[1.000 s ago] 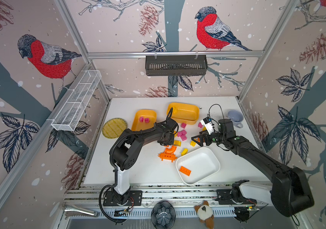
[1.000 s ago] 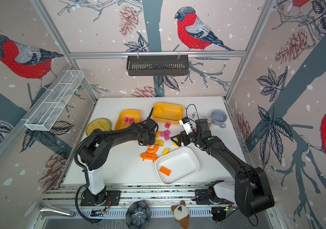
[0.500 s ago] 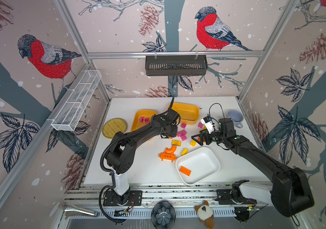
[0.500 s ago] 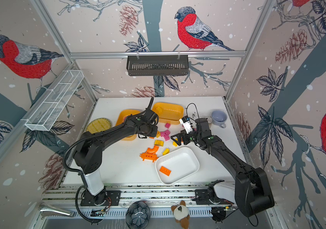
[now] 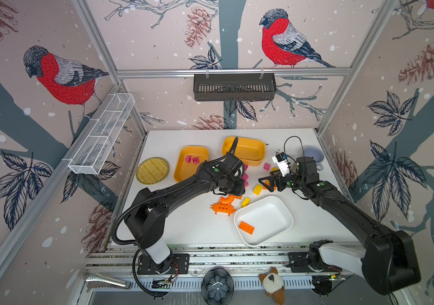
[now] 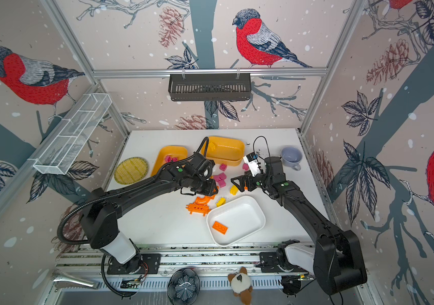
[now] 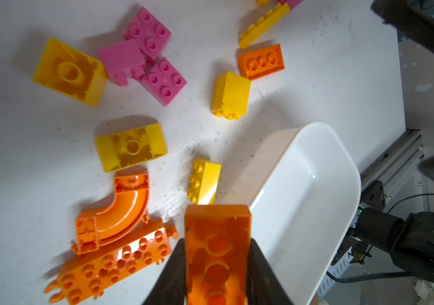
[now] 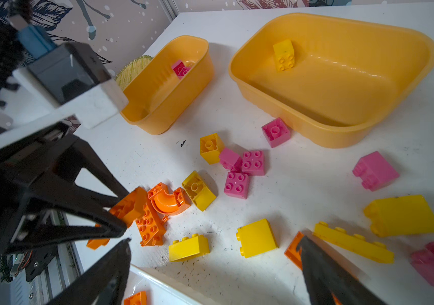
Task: Sort the legos into containers by color
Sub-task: 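Grasp another orange brick with the left gripper and lift it, then carry the orange brick with the left gripper and drop it into the white tray, then return the left gripper to the pile and grasp the curved orange piece, then carry the curved orange piece with the left gripper into the white tray, then move the left gripper back and grasp the long orange pegged plate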
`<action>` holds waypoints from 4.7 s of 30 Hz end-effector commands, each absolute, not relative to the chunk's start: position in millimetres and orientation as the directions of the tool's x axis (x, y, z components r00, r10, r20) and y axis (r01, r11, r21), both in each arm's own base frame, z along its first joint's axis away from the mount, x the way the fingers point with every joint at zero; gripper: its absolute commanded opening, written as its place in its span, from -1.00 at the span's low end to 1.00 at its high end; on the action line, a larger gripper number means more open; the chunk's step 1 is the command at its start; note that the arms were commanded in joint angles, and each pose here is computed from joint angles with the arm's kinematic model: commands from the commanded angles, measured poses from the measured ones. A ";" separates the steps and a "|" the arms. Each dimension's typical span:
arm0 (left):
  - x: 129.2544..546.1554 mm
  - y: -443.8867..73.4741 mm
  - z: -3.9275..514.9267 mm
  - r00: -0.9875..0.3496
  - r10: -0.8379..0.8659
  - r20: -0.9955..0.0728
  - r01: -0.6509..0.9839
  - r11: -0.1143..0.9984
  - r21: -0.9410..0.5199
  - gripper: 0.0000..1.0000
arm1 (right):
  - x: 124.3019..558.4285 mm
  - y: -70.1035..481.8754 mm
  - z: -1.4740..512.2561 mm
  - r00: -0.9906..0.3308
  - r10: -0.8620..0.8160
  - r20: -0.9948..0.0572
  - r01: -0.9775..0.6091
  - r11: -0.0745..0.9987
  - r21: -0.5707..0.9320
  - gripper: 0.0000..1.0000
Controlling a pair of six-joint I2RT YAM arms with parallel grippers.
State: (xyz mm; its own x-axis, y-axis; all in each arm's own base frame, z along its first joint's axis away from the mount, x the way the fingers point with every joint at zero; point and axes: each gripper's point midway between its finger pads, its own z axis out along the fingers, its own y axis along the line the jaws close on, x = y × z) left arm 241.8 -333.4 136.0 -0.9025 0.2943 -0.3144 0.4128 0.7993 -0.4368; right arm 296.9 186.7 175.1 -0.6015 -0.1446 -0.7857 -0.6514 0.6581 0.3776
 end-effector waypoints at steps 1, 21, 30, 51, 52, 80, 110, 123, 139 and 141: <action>216.2 -352.6 141.9 -0.907 0.305 -0.291 0.416 0.755 -0.507 -0.44 | 295.7 182.2 173.2 -0.600 -0.156 -0.785 -0.652 0.664 0.366 0.99; 180.1 -376.9 116.0 -0.821 0.490 -0.293 0.571 0.677 -0.465 0.20 | 300.6 171.6 171.9 -0.602 -0.147 -0.785 -0.639 0.678 0.363 0.99; 233.7 -328.6 129.5 -0.798 0.501 -0.335 0.598 0.726 -0.339 0.29 | 302.8 174.1 173.3 -0.606 -0.132 -0.785 -0.638 0.670 0.380 0.98; 296.9 -291.5 53.5 -0.653 0.674 -0.345 0.740 0.666 -0.100 0.37 | 301.9 188.7 167.2 -0.613 -0.151 -0.775 -0.655 0.645 0.393 0.99; 295.5 -293.6 51.0 -0.642 0.685 -0.344 0.750 0.654 -0.095 0.36 | 301.4 189.7 166.3 -0.614 -0.154 -0.774 -0.657 0.643 0.394 0.99; 295.5 -285.9 48.7 -0.595 0.728 -0.340 0.775 0.632 -0.001 -0.38 | 295.0 189.5 159.2 -0.627 -0.152 -0.764 -0.646 0.650 0.401 0.99; 128.7 -405.5 125.8 -0.597 0.641 -0.482 0.784 0.340 -0.519 -0.12 | 300.4 179.6 162.1 -0.623 -0.140 -0.770 -0.634 0.667 0.392 0.99; 177.8 -348.0 142.4 -0.577 0.648 -0.497 0.816 0.475 -0.328 0.36 | 294.9 183.2 164.3 -0.622 -0.146 -0.769 -0.645 0.652 0.398 0.99; 228.0 -248.2 67.9 -0.303 0.896 -0.325 0.939 0.339 0.059 0.37 | 291.0 206.9 158.4 -0.621 -0.176 -0.764 -0.678 0.610 0.410 0.99; 228.5 -247.4 60.3 -0.298 0.906 -0.302 0.943 0.329 0.057 0.36 | 290.0 207.7 157.0 -0.624 -0.177 -0.761 -0.676 0.610 0.412 0.99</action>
State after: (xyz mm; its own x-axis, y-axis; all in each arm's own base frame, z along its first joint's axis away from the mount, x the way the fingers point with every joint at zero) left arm 223.0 -246.5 65.1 -0.3803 0.8723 -0.3073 0.9150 0.4033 0.0125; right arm 286.9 205.1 153.3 -0.6395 -0.1871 -0.7456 -0.6683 0.6148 0.4189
